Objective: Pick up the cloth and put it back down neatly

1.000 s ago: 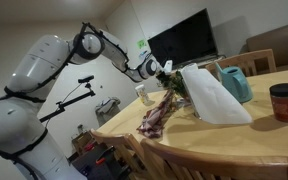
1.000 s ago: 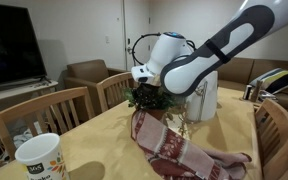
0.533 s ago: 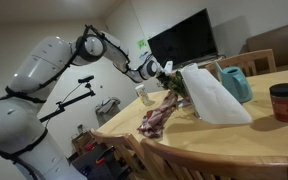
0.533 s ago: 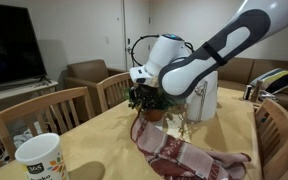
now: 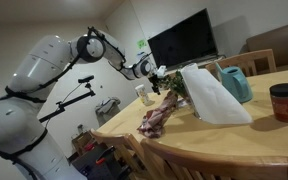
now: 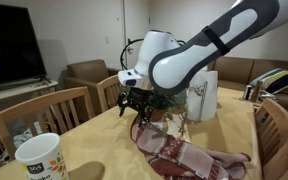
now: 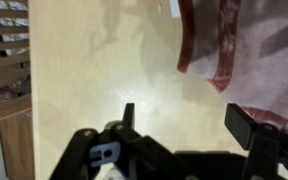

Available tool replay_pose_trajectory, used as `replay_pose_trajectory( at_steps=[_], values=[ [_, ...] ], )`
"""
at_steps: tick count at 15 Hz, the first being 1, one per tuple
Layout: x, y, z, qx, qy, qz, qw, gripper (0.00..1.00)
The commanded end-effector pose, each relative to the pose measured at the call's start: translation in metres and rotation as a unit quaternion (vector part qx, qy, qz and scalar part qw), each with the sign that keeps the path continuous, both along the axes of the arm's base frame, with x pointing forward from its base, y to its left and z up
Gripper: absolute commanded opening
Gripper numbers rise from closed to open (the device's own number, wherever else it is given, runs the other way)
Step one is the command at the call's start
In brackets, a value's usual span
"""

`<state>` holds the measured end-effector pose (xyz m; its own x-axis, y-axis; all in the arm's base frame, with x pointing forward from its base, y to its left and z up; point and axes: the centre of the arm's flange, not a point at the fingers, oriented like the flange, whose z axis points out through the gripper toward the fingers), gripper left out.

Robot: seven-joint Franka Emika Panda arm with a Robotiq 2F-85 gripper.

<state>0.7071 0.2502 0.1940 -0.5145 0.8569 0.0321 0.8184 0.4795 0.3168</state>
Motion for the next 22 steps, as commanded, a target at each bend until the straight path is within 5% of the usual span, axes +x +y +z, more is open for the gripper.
replay_pose_trajectory(
  at_steps=[1,4,7,15,16,18,22],
  values=[
    [-0.024,0.008,0.037,-0.005,0.093,0.024,0.9954,1.00],
    [-0.038,-0.001,0.060,-0.035,0.170,0.022,0.9845,1.00],
    [-0.053,-0.021,0.073,-0.092,0.252,0.035,0.9628,1.00],
    [-0.086,-0.047,0.047,-0.165,0.400,0.195,0.8802,1.00],
    [-0.087,-0.047,0.049,-0.145,0.385,0.159,0.8976,1.00],
    [-0.092,-0.047,0.041,-0.151,0.398,0.179,0.8872,1.00],
    [-0.089,-0.042,0.036,-0.143,0.405,0.196,0.8815,1.00]
  ],
)
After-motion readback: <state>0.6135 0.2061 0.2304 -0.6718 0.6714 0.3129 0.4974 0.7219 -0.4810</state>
